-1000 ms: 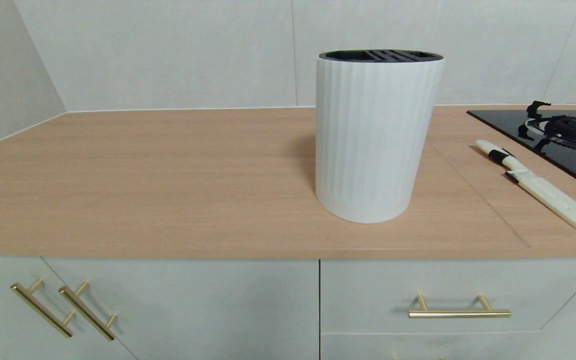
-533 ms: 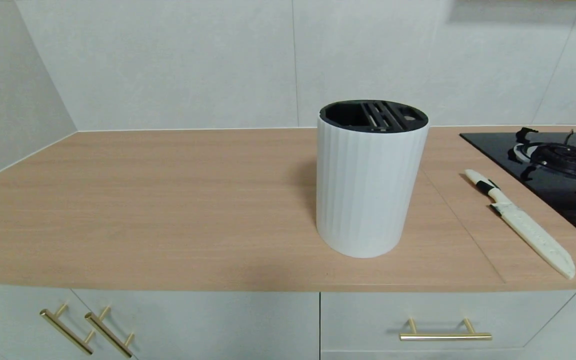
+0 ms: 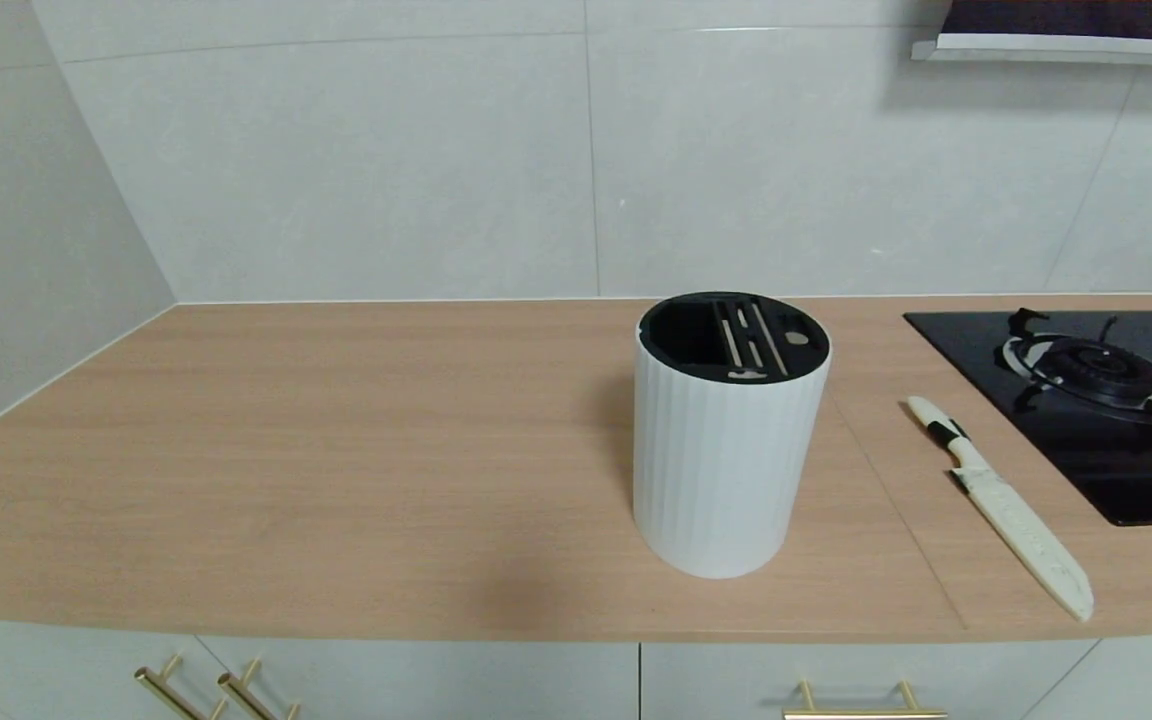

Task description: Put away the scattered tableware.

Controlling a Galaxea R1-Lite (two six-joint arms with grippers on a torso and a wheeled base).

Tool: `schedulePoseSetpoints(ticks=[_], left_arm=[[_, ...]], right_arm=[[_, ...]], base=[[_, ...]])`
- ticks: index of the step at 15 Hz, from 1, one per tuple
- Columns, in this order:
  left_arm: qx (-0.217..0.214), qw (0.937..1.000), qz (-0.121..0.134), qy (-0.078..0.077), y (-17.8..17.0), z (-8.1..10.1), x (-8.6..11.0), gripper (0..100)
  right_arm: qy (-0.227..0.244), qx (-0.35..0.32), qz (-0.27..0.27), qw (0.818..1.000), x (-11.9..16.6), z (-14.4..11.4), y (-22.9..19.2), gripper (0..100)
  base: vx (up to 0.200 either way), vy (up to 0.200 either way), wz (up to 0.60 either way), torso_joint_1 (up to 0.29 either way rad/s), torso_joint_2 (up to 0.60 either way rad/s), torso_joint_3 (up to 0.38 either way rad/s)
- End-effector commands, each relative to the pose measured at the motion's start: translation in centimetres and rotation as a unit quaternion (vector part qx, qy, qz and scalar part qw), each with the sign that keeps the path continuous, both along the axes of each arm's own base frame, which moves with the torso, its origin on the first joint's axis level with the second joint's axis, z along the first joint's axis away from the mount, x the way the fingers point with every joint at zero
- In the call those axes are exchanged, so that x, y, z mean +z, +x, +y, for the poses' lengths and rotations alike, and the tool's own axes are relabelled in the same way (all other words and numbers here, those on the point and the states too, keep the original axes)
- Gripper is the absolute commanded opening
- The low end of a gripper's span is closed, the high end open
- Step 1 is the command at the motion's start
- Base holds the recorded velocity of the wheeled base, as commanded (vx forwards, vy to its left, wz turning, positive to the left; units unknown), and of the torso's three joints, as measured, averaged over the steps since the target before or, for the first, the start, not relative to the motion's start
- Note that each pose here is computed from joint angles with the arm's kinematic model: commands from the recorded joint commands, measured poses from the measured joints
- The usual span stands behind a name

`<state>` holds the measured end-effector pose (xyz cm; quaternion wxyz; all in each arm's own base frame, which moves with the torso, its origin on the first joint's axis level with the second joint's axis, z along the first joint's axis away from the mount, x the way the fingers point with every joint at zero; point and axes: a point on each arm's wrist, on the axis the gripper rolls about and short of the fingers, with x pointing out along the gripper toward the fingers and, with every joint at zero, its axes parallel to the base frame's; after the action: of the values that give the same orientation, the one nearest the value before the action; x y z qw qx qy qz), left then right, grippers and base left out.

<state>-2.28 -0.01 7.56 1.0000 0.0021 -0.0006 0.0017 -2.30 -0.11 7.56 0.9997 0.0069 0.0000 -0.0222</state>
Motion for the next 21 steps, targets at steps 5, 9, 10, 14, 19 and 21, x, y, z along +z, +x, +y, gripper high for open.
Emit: schedulePoseSetpoints(ticks=[5, 9, 10, 14, 19, 21], left_arm=[[0.000, 1.0000, 0.000, 0.000, 0.00, 0.00, 0.00, 100], [0.000, 1.0000, 0.000, 0.000, 0.00, 0.00, 0.00, 100], [0.000, 1.0000, 0.000, 0.000, 0.00, 0.00, 0.00, 100], [0.000, 1.0000, 0.000, 0.000, 0.00, 0.00, 0.00, 100], [0.001, 1.0000, 0.000, 0.000, 0.00, 0.00, 0.00, 100], [0.000, 1.0000, 0.000, 0.000, 0.00, 0.00, 0.00, 100]], right_arm=[[0.000, 0.001, 0.001, 1.000, 0.00, 0.00, 0.01, 100], [0.000, 0.001, 0.001, 1.000, 0.00, 0.00, 0.01, 100], [0.000, 0.001, 0.001, 1.000, 0.00, 0.00, 0.01, 100], [0.000, 0.000, 0.001, 1.000, 0.00, 0.00, 0.01, 100], [-0.002, 0.001, 0.001, 1.000, 0.00, 0.00, 0.01, 100], [-0.005, 0.001, 0.000, 1.000, 0.04, 0.00, 0.00, 100]], base=[[0.000, 0.000, 0.00, 0.244, -0.54, -0.300], [0.000, 0.000, 0.00, 0.265, -0.57, -0.311], [0.000, 0.000, 0.00, 0.286, -0.61, -0.325], [0.000, 0.000, 0.00, 0.236, -0.49, -0.265], [0.000, 0.000, 0.00, 0.098, -0.19, -0.103], [0.000, 0.000, 0.00, 0.000, 0.00, 0.000]])
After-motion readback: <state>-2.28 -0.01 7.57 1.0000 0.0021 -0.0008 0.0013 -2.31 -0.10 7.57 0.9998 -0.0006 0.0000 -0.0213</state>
